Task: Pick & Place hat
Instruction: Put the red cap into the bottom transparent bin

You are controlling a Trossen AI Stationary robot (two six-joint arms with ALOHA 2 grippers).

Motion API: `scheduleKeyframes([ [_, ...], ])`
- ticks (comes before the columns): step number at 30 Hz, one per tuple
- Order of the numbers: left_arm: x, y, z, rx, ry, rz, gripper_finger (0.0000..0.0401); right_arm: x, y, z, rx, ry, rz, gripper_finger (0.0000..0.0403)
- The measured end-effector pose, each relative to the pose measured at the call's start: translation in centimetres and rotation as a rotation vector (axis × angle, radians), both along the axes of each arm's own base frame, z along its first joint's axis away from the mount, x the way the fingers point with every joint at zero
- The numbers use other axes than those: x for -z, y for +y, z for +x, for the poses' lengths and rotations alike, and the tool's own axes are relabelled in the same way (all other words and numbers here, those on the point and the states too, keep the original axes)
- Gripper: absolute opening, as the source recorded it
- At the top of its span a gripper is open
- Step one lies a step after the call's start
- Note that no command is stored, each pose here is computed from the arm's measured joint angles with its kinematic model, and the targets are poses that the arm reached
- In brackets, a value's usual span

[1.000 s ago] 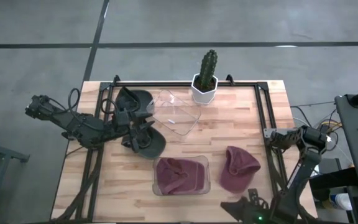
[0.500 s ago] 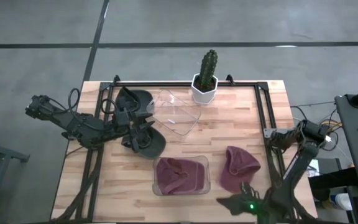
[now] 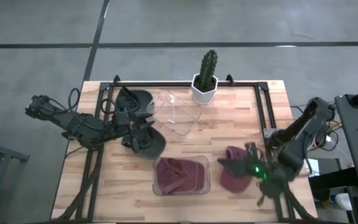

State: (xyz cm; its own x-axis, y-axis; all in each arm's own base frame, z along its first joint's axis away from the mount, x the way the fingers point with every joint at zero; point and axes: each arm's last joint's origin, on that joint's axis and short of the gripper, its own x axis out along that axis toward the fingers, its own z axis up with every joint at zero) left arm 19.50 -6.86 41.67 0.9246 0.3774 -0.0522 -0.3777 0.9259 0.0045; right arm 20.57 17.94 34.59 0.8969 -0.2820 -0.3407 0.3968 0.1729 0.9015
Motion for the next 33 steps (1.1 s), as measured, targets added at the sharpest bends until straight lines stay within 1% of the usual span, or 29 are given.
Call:
scheduleKeyframes([
  [2, 0.0, 0.0, 0.0, 0.000, 0.000, 0.000, 0.0110, -0.1, -1.7, 0.2, -0.044, 0.089, 0.060, 0.0077],
  [4, 0.0, 0.0, 0.0, 0.000, 0.000, 0.000, 0.0110, 0.3, -2.7, 0.6, -0.093, 0.179, 0.137, 0.0078],
  [7, 0.0, 0.0, 0.0, 0.000, 0.000, 0.000, 0.0110, 1.4, -2.8, 1.3, -0.130, 0.292, 0.220, 0.0079],
  [9, 0.0, 0.0, 0.0, 0.001, 0.000, 0.000, 0.0110, 2.3, -2.9, 1.5, -0.159, 0.418, 0.283, 0.0080],
  [12, 0.0, 0.0, 0.0, 0.000, 0.000, 0.000, 0.0110, 3.7, -2.7, 1.7, -0.158, 0.589, 0.337, 0.0080],
  [14, 0.0, 0.0, 0.0, 0.001, 0.000, 0.000, 0.0110, 4.8, -2.6, 1.5, -0.139, 0.713, 0.337, 0.0080],
  [15, 0.0, 0.0, 0.0, 0.001, 0.000, 0.000, 0.0110, 5.0, -2.6, 1.4, -0.129, 0.747, 0.333, 0.0080],
  [18, 0.2, 0.0, 0.0, 0.000, 0.005, 0.002, 0.0110, 5.9, -2.6, 1.3, -0.067, 0.819, 0.316, 0.0079],
  [20, 0.3, 0.0, 0.1, 0.001, 0.010, 0.004, 0.0110, 7.0, -2.4, 1.7, -0.037, 0.847, 0.302, 0.0081],
  [24, 0.4, -0.1, 0.1, 0.001, 0.011, 0.005, 0.0110, 8.9, -1.9, 2.9, -0.018, 0.905, 0.258, 0.0090],
  [26, 0.4, -0.1, 0.1, 0.001, 0.011, 0.005, 0.0110, 9.9, -1.3, 3.4, -0.050, 0.957, 0.273, 0.0101],
  [28, 0.4, -0.1, 0.1, 0.001, 0.011, 0.005, 0.0110, 10.6, -1.0, 3.4, -0.094, 1.038, 0.310, 0.0119],
  [33, 0.4, -0.1, 0.1, 0.001, 0.011, 0.005, 0.0110, 11.3, 0.4, 2.8, -0.208, 1.191, 0.422, 0.0184],
])
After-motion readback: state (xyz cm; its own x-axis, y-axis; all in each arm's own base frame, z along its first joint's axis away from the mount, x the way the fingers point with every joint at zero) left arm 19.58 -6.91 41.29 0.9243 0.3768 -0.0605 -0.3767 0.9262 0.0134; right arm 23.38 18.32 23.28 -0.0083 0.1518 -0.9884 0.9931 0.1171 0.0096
